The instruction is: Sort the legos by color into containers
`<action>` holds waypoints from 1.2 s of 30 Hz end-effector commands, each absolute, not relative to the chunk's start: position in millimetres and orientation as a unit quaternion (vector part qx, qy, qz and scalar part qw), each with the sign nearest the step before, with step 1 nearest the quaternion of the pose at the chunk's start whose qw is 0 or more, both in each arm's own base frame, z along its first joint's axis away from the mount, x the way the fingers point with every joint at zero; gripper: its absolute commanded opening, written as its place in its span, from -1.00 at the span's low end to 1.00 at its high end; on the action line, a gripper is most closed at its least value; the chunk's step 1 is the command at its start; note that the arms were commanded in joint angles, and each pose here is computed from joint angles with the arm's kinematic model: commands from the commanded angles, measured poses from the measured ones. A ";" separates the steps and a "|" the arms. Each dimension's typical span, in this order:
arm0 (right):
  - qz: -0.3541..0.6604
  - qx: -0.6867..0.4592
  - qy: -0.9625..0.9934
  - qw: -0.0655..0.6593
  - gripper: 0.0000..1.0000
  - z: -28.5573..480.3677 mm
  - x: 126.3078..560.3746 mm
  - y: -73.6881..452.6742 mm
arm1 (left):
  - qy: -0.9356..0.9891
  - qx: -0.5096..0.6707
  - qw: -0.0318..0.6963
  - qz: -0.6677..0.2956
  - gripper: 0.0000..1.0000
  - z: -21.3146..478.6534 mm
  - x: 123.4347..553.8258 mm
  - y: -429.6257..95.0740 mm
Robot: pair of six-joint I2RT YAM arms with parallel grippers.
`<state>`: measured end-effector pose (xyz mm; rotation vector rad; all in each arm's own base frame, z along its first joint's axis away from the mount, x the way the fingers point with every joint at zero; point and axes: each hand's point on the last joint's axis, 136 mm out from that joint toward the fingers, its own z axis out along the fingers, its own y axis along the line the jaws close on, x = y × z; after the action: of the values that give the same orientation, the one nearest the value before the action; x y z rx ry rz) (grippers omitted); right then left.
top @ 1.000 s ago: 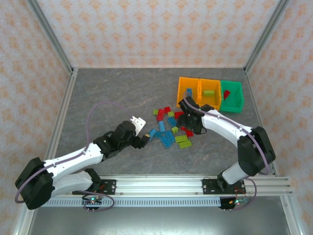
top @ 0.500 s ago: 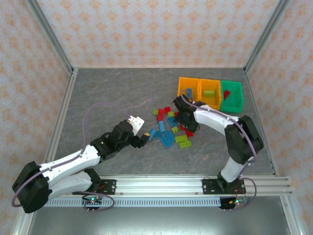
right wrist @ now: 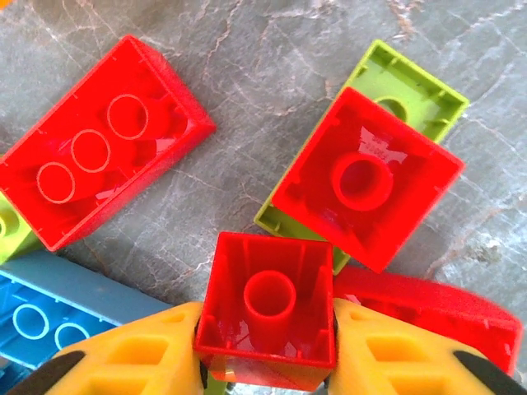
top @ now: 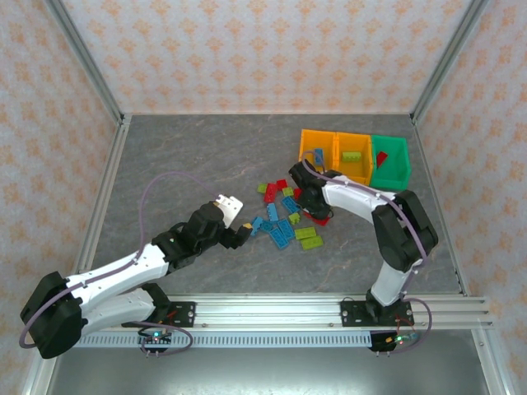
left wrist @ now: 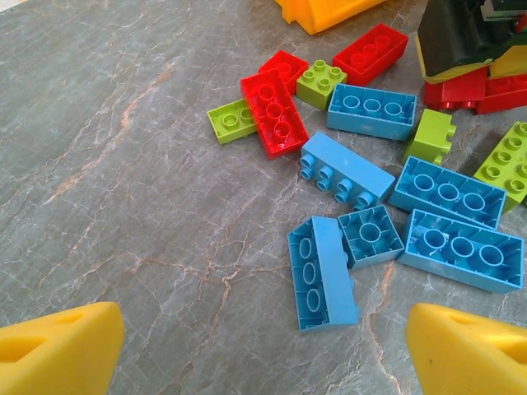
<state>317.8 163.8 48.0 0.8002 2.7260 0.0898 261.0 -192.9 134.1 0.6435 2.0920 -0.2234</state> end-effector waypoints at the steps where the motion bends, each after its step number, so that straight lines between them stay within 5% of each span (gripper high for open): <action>1: 0.040 0.282 0.939 0.191 -0.32 72.4 316.8 155.9 | 0.839 0.264 0.464 -0.098 0.78 139.1 259.6 -193.3; 6: 0.069 0.285 0.920 0.260 -0.38 116.4 320.7 144.6 | 0.834 0.264 0.473 -0.105 0.78 142.1 258.1 -193.8; 12: 0.021 0.336 0.865 0.373 -0.39 184.4 358.0 52.3 | 0.833 0.259 0.478 -0.102 0.78 142.9 258.6 -191.4; 19: -0.043 0.439 0.825 0.353 -0.40 184.1 422.7 -83.0 | 0.833 0.258 0.479 -0.101 0.78 143.4 258.3 -190.9; 24: -0.052 0.436 0.854 0.280 -0.38 138.6 466.7 -108.0 | 0.831 0.257 0.483 -0.101 0.78 145.9 258.1 -190.1; 30: -0.069 0.433 0.861 0.256 0.13 130.7 477.1 -112.6 | 0.832 0.254 0.484 -0.098 0.78 145.2 258.5 -188.9; 36: -0.018 0.445 0.850 0.282 0.28 155.2 439.3 -93.1 | 0.845 0.214 0.489 -0.047 0.78 144.6 268.9 -169.7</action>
<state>458.6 -103.4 117.1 1.1992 2.3393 -0.1299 259.3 -185.2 140.4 0.6071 2.0568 -0.2131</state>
